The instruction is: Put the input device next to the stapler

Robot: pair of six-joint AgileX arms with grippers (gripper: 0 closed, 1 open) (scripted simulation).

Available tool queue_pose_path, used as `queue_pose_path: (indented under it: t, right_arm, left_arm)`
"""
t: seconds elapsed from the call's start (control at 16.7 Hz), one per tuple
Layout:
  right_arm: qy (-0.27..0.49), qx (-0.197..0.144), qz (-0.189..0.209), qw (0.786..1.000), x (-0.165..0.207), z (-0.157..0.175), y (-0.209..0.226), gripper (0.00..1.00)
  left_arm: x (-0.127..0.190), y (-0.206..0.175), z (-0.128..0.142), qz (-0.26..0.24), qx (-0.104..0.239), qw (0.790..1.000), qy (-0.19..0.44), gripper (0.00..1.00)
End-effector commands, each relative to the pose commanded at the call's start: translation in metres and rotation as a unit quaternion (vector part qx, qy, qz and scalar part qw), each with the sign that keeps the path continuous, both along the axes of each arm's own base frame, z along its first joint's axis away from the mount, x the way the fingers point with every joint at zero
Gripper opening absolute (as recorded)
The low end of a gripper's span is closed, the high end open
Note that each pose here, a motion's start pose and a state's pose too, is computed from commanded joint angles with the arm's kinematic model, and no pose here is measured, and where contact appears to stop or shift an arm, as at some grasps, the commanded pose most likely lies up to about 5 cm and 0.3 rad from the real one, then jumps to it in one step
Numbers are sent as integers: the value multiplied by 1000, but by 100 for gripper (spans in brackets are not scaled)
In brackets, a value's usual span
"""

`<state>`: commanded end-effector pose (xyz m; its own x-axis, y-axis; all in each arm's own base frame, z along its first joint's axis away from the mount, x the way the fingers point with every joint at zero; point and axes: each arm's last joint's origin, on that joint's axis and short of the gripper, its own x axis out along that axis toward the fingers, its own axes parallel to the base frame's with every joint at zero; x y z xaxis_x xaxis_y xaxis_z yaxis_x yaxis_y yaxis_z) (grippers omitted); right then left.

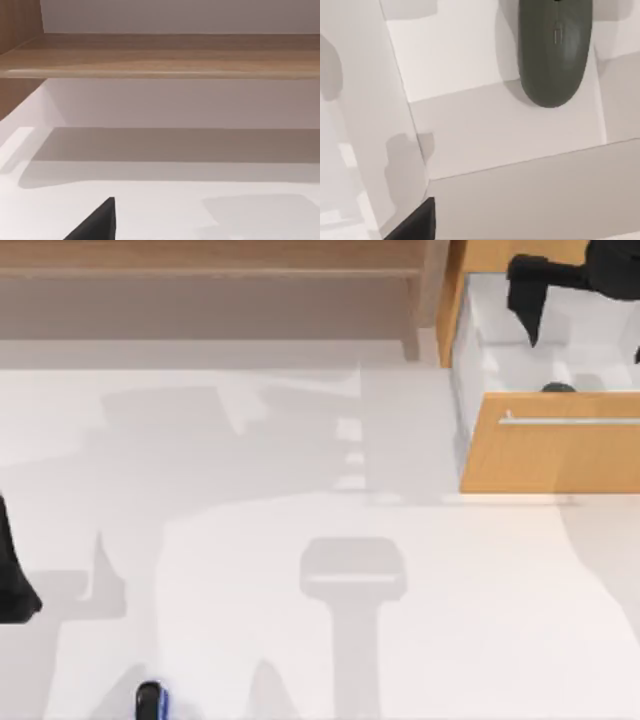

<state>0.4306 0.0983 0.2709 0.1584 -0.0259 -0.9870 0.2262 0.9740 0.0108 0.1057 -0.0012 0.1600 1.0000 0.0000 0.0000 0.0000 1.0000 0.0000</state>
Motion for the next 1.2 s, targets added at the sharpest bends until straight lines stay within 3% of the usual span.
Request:
queue_pose_path:
  t: [0.36, 0.54, 0.96, 1.2]
  right_arm:
    - [37, -57, 14, 998, -20, -2, 22, 100]
    - [49, -68, 14, 996, -26, -1, 23, 100]
    - [4, -9, 7, 1000, -13, 10, 8, 100]
    - [15, 3, -1, 1000, 18, -36, -15, 100]
  left_arm:
    - [0, 0, 0, 0, 0, 1000, 0, 100]
    - [0, 0, 0, 0, 0, 1000, 0, 100]
    - [0, 0, 0, 0, 0, 1000, 0, 100]
    - [0, 0, 0, 0, 0, 1000, 0, 100]
